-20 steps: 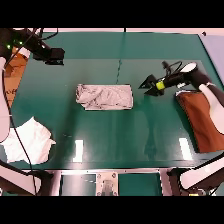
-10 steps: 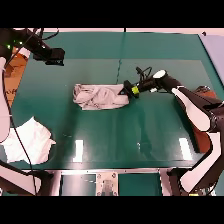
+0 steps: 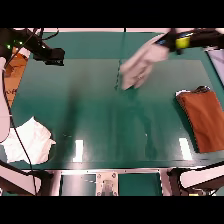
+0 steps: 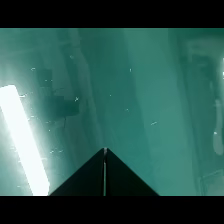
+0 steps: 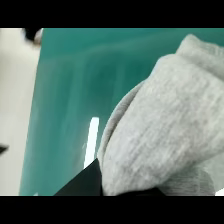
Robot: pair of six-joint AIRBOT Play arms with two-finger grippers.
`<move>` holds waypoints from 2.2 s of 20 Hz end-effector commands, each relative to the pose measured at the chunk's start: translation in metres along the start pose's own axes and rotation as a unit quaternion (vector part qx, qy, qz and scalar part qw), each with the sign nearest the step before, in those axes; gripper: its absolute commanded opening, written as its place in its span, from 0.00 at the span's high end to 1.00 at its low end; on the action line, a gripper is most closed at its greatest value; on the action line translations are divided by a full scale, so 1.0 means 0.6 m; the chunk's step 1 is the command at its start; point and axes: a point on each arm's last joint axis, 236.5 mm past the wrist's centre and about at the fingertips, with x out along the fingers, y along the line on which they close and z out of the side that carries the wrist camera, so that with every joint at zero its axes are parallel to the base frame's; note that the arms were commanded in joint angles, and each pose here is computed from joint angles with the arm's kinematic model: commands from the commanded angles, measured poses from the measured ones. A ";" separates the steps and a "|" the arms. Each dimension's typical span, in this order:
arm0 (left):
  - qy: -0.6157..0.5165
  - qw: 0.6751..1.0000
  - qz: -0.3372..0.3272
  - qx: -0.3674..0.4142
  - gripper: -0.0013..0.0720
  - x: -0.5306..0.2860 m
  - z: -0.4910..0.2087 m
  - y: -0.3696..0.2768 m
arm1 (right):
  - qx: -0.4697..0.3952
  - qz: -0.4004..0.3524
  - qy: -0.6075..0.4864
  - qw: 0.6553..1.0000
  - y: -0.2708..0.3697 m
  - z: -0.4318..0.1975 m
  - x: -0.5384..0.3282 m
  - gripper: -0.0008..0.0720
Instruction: Fold the shirts.
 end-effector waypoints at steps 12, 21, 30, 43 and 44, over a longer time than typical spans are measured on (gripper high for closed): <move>-0.005 1.000 0.001 0.000 0.95 -0.001 0.004 0.001 | 0.290 -0.289 -0.205 0.889 -0.298 0.013 -0.477 0.97; 0.006 1.000 -0.001 0.003 0.95 0.003 -0.005 0.001 | 0.419 -0.495 -0.089 0.756 -0.387 -0.278 -0.560 0.97; 0.015 1.000 -0.004 0.005 0.95 0.012 -0.014 0.001 | 0.464 -0.529 -0.036 0.710 -0.504 -0.461 -0.521 0.67; -0.006 1.000 -0.019 -0.017 0.96 -0.049 -0.034 -0.036 | 0.180 -0.364 -0.034 0.913 -0.329 -0.241 -0.333 0.97; 0.005 1.000 -0.021 -0.018 0.96 -0.048 -0.058 -0.045 | 0.157 -0.354 -0.009 0.922 -0.311 -0.264 -0.300 0.97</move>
